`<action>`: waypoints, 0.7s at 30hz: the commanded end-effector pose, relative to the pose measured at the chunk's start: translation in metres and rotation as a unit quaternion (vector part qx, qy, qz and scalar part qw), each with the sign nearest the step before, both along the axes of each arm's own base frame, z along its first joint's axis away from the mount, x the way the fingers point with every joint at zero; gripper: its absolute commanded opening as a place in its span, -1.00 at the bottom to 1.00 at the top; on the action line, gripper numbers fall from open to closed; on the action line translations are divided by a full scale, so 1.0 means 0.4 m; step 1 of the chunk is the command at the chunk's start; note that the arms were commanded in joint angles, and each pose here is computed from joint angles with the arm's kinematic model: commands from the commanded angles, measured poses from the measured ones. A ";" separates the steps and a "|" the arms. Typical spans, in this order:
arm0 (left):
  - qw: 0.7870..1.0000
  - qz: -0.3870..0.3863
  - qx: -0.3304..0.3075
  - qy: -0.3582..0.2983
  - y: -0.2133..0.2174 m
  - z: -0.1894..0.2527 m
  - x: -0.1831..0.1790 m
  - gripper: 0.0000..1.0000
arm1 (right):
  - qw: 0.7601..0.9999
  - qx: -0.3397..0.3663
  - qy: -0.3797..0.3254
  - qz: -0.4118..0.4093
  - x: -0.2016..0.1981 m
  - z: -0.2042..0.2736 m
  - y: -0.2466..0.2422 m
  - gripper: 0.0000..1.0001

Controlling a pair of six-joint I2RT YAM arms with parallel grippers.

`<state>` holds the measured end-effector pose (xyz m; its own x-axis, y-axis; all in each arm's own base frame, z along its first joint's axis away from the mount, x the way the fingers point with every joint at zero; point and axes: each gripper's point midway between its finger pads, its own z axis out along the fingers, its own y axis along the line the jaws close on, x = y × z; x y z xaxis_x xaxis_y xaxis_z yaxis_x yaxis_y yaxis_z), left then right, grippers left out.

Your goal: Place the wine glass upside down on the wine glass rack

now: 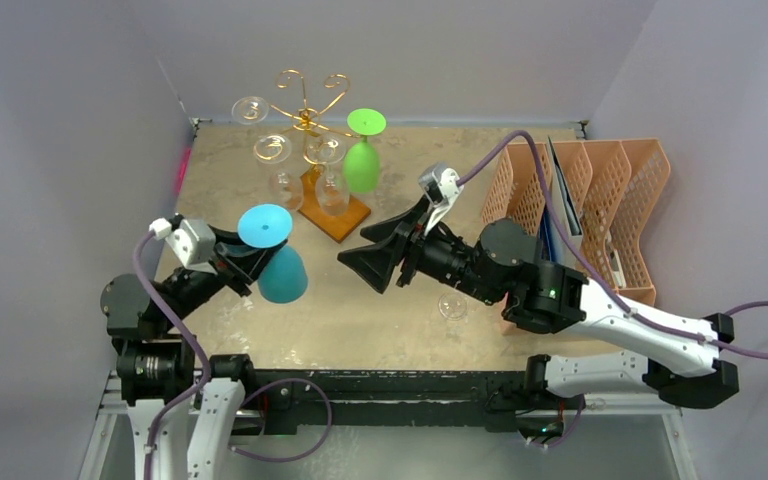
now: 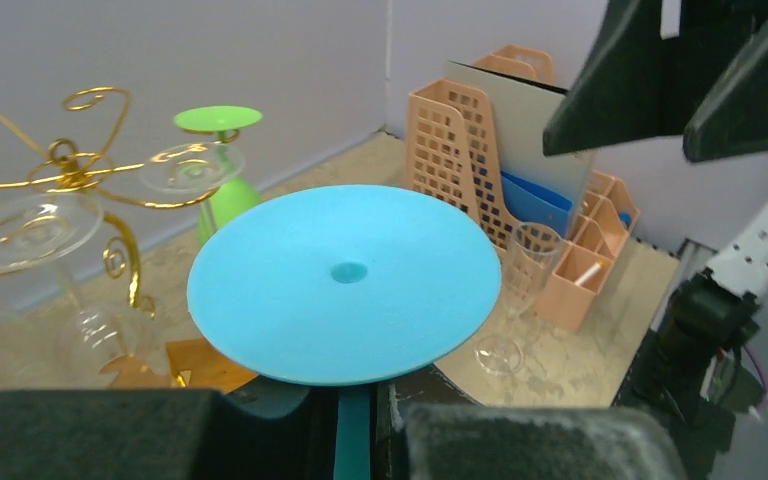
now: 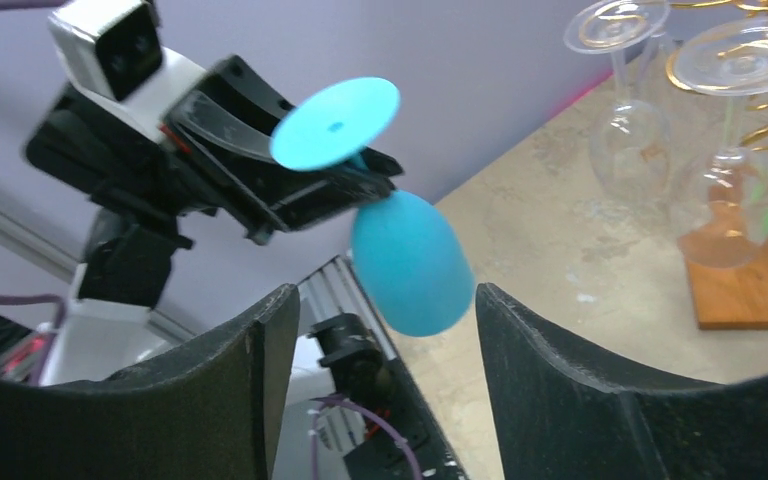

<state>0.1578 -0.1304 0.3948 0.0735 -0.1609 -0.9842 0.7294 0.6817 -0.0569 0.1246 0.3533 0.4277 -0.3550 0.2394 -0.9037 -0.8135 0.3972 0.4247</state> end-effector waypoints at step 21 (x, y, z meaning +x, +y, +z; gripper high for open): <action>0.974 -0.165 0.077 -0.132 -0.075 0.038 -0.012 -1.00 | 0.973 -0.005 0.207 0.102 0.045 0.058 0.159 0.25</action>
<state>0.1546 -0.1584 0.4055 0.2505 -0.0695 -0.9656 0.8857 0.4192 0.1996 0.1594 0.4130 0.4298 -0.6718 0.1446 -0.7265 -0.6473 0.3622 0.6707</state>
